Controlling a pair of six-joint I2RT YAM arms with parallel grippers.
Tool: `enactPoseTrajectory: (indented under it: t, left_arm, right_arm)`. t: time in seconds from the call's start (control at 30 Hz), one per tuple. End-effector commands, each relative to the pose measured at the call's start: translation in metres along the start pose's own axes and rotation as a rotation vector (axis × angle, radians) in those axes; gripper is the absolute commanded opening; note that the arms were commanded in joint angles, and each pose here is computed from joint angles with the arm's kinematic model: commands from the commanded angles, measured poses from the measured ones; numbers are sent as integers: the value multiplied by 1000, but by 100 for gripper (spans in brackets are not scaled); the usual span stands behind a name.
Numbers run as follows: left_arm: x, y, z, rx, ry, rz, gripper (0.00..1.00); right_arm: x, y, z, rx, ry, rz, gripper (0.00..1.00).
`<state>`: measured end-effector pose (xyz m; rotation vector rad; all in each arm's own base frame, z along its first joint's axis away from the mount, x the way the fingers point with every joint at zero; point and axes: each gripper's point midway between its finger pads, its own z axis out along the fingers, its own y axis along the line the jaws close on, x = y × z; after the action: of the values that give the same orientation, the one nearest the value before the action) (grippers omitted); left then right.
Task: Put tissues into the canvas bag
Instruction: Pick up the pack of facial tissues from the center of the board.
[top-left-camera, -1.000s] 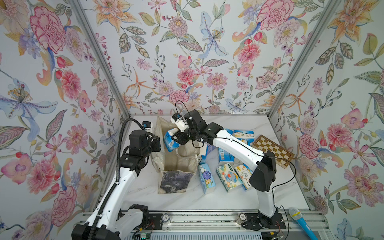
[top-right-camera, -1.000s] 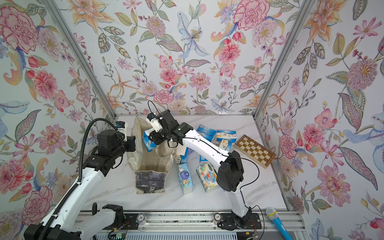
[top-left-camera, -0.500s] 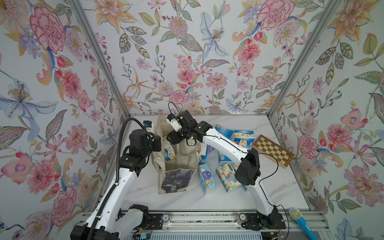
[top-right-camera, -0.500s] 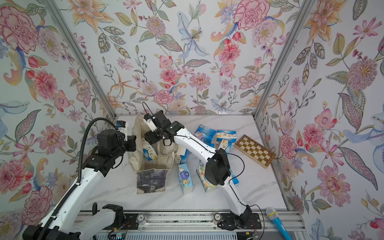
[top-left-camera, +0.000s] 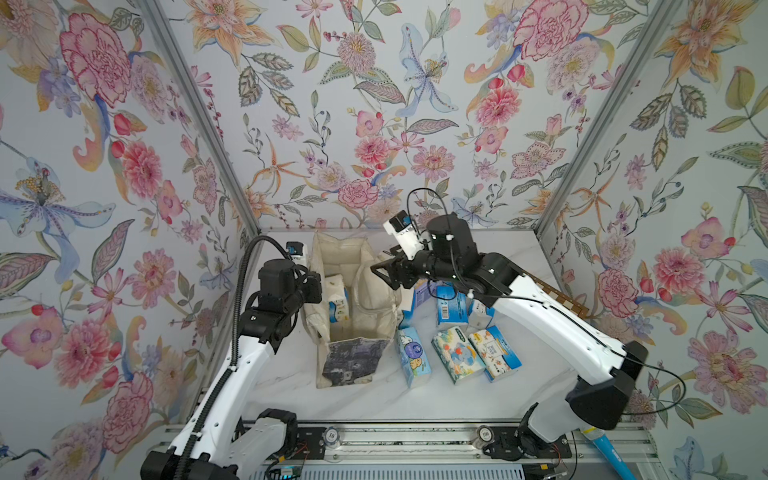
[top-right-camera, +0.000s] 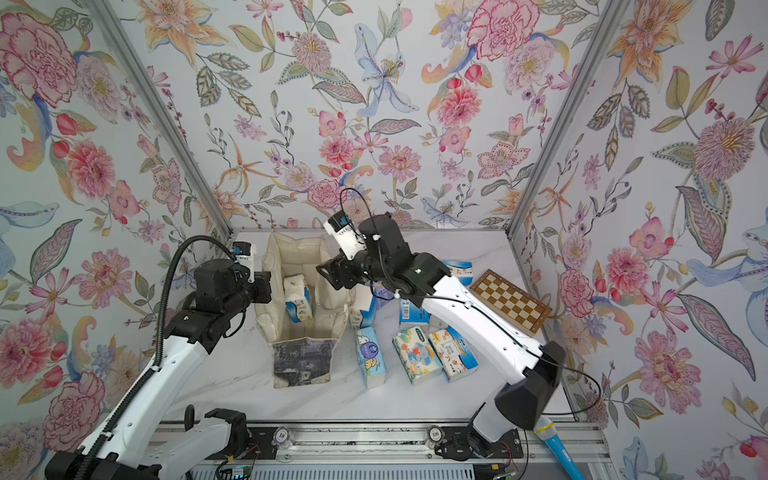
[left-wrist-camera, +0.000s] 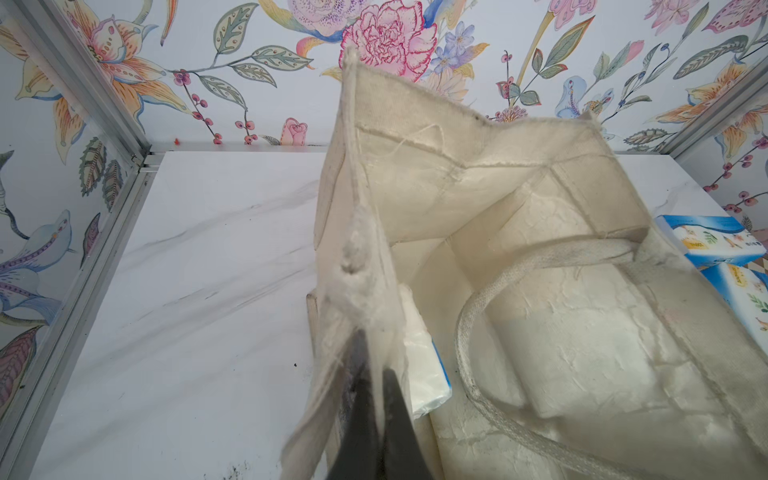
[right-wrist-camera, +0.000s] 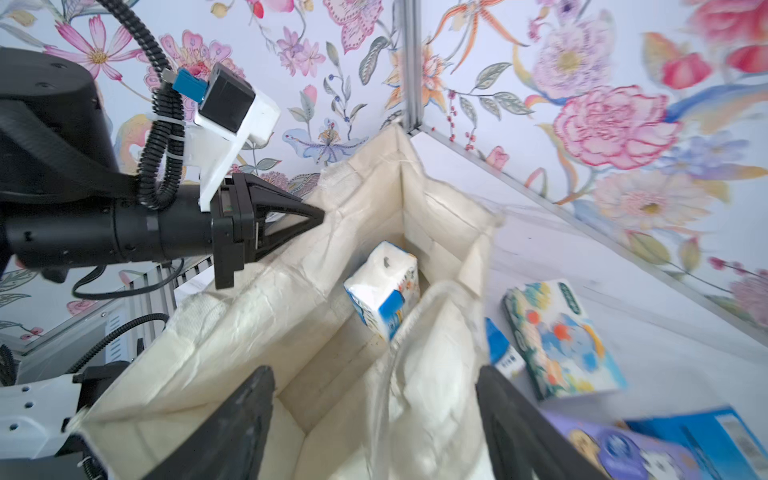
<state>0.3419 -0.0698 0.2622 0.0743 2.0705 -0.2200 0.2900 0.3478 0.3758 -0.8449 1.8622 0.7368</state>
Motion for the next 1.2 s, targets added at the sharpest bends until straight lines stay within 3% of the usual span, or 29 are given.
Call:
enactPoseTrajectory:
  t: [0.0, 0.13, 0.27, 0.43, 0.73, 1.17]
  left_arm:
    - [-10, 2, -10, -22, -39, 23, 3]
    - [-9, 6, -10, -46, -33, 32, 4]
    - [-9, 5, -10, -40, -35, 31, 4]
    - [-8, 3, -7, -26, -38, 28, 4]
    - [-8, 0, -3, -7, -49, 20, 4]
    - [-6, -1, 2, -2, -45, 25, 4]
  right_arm:
    - [56, -35, -2, 115, 102, 97, 79]
    - [119, -40, -24, 160, 219, 160, 79]
    - [183, -24, -33, 145, 376, 245, 79]
    - [239, 2, -31, 115, 521, 307, 79]
    - [280, 11, -17, 158, 643, 325, 89]
    - [316, 7, 8, 229, 759, 318, 88]
